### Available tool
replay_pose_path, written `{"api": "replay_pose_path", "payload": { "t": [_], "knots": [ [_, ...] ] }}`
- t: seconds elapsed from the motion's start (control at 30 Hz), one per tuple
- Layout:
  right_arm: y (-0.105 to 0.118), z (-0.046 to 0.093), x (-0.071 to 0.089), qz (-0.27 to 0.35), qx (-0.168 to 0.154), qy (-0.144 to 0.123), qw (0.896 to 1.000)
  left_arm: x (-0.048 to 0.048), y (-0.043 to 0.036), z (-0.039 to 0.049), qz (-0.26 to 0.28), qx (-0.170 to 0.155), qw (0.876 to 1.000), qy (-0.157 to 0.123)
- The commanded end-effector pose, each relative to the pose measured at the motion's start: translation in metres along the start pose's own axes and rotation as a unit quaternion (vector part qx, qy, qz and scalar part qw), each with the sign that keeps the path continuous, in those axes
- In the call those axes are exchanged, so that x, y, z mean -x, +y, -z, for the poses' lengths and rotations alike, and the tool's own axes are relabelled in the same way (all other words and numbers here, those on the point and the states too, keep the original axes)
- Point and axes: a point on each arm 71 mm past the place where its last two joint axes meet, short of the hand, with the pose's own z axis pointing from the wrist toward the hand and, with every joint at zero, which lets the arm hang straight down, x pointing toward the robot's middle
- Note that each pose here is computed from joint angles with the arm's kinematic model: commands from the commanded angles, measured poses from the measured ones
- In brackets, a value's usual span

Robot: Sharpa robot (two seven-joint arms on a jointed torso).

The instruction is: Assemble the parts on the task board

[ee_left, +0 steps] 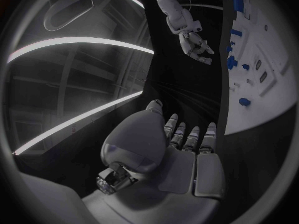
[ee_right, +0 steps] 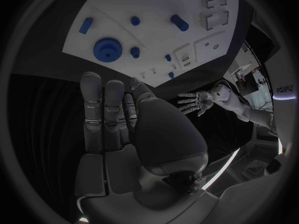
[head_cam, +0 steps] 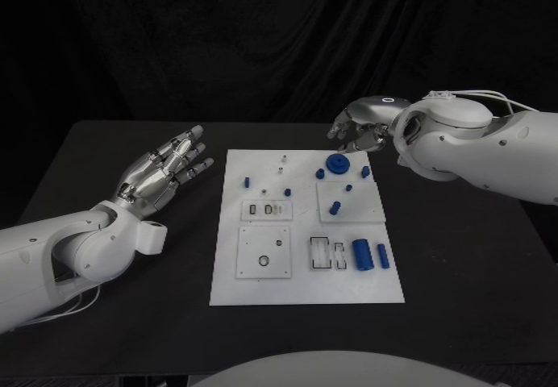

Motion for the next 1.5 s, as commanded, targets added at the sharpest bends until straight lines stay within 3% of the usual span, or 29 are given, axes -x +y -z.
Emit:
{"api": "replay_pose_path", "payload": {
  "t": [0.03, 0.33, 0.73, 1.03, 1.5],
  "knots": [
    [0.001, 0.001, -0.005, 0.028, -0.006, -0.011, 1.0, -0.0022, -0.0185, 0.0015, 0.008, -0.122, 0.992, 0.01],
    [0.008, 0.005, -0.021, 0.02, 0.008, 0.002, 1.0, -0.0025, -0.0192, 0.0027, 0.011, -0.123, 0.992, 0.012],
    [0.013, 0.009, -0.028, 0.022, 0.018, -0.007, 1.0, -0.0034, -0.0208, 0.0044, 0.009, -0.13, 0.991, 0.015],
    [0.014, 0.004, -0.031, 0.023, 0.022, -0.012, 0.999, -0.0044, -0.0231, 0.0059, -0.02, -0.144, 0.989, 0.029],
    [0.016, -0.011, -0.042, 0.025, 0.031, -0.006, 0.999, -0.003, -0.0222, 0.005, -0.023, -0.143, 0.989, 0.034]
  ]
}}
